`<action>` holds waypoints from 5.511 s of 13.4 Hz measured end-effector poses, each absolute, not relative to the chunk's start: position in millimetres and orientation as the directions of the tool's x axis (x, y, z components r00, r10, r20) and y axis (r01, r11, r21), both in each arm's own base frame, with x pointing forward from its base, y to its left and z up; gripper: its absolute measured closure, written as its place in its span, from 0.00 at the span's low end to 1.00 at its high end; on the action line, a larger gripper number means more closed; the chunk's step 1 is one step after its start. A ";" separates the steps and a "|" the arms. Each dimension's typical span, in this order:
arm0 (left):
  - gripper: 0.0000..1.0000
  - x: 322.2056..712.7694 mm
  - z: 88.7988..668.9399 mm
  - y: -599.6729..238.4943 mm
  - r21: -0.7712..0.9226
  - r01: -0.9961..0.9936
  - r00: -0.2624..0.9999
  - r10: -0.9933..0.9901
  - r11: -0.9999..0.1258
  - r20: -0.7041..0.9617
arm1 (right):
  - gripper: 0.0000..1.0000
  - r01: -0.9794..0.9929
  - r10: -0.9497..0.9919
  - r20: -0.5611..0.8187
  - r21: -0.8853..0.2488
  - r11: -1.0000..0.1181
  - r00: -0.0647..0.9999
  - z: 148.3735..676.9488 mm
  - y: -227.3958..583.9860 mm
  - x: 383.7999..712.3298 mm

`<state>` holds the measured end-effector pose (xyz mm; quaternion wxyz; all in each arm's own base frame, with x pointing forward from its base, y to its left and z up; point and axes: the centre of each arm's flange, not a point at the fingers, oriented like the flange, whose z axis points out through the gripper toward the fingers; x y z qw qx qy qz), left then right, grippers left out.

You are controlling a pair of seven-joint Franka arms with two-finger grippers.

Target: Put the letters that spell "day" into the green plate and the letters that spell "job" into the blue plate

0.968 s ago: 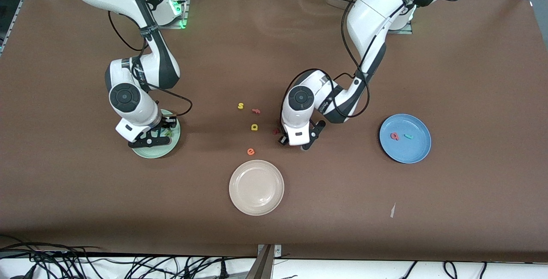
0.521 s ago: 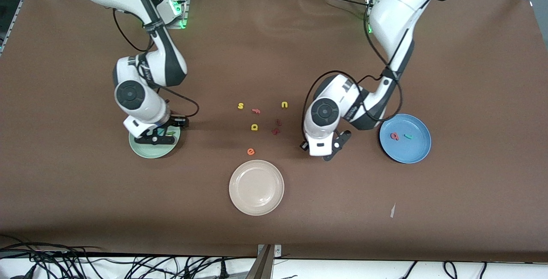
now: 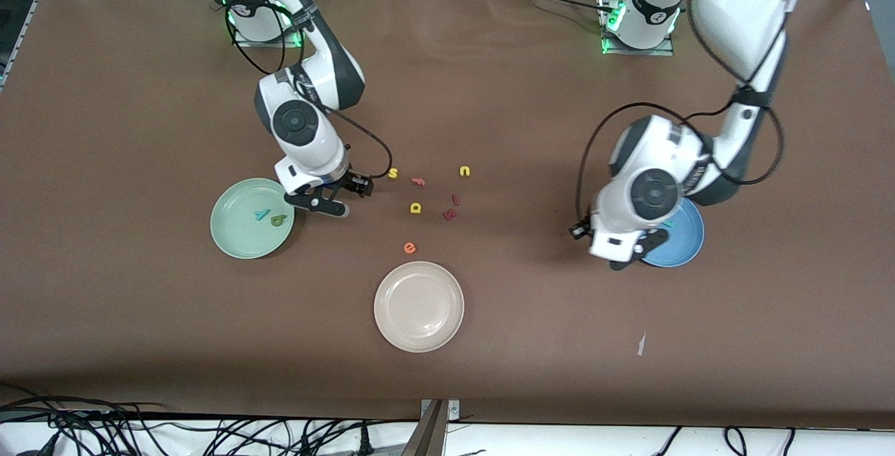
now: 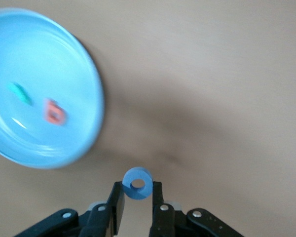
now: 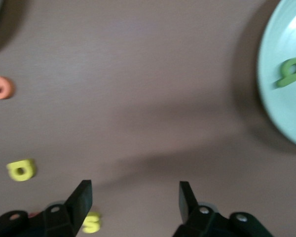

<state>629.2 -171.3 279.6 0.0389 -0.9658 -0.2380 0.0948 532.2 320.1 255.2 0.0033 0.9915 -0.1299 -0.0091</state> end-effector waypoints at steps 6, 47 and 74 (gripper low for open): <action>0.73 617.1 247.5 -56.6 -0.104 0.199 0.939 0.220 -0.974 -0.265 | 0.18 -0.286 -0.287 0.025 -0.037 -0.957 0.957 251.6 391.2 539.5; 0.00 548.2 586.6 22.0 0.048 0.103 0.988 0.096 -0.994 -0.118 | 0.73 -0.084 -0.080 0.090 0.033 -0.996 0.993 198.8 396.0 553.4; 0.00 549.2 583.0 37.7 0.045 0.096 0.989 0.090 -0.994 -0.121 | 0.14 0.159 0.156 -0.086 0.030 -0.987 0.984 402.6 74.9 602.8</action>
